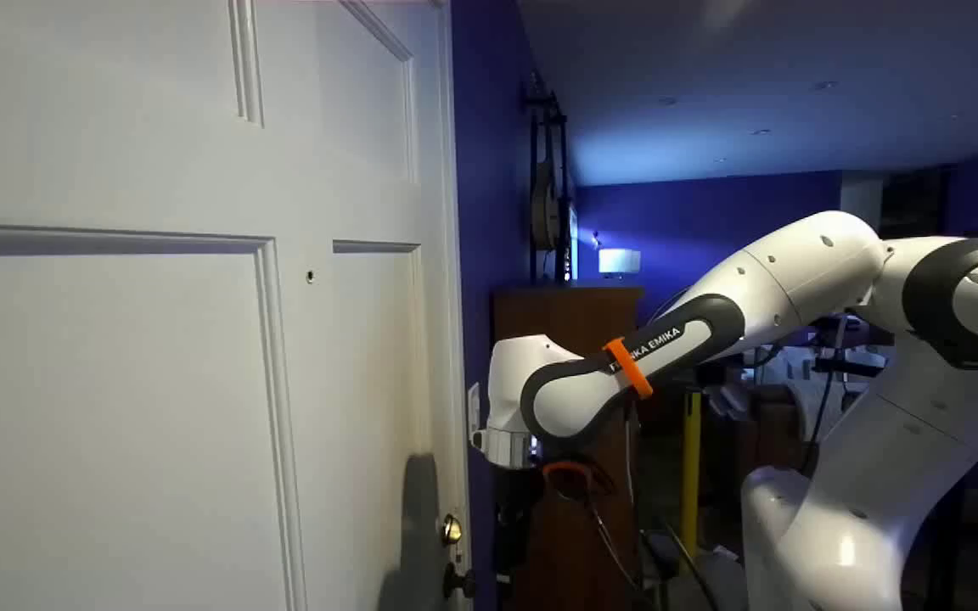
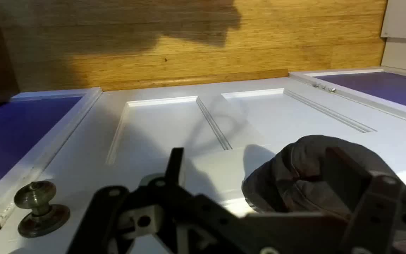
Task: Remove the cap from the door coat hanging hook and put it on top of the cabinet
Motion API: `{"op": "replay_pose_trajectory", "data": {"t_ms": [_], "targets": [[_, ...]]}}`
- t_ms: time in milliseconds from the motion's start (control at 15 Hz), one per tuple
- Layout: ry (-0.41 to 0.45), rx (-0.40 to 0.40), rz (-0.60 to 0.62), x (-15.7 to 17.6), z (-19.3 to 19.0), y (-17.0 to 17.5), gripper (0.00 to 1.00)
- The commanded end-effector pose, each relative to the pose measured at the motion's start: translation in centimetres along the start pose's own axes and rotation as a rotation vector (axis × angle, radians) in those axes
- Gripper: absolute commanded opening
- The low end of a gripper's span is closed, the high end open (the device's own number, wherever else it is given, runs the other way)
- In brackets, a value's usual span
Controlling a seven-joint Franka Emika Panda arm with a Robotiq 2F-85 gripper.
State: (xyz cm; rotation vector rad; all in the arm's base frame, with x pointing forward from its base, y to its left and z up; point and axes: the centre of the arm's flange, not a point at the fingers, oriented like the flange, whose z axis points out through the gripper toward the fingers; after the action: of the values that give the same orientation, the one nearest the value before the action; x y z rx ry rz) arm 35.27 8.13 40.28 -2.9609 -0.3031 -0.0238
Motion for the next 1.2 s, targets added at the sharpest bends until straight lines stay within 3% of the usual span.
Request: {"op": "replay_pose_trajectory", "data": {"t_ms": [0, 400, 1133], "targets": [[0.000, 0.000, 0.000, 0.0, 0.0, 0.0, 1.00], [0.006, 0.007, -0.006, 0.2, 0.1, -0.1, 1.00], [0.155, 0.153, -0.157, 5.4, -0.1, -6.3, 1.00]]}}
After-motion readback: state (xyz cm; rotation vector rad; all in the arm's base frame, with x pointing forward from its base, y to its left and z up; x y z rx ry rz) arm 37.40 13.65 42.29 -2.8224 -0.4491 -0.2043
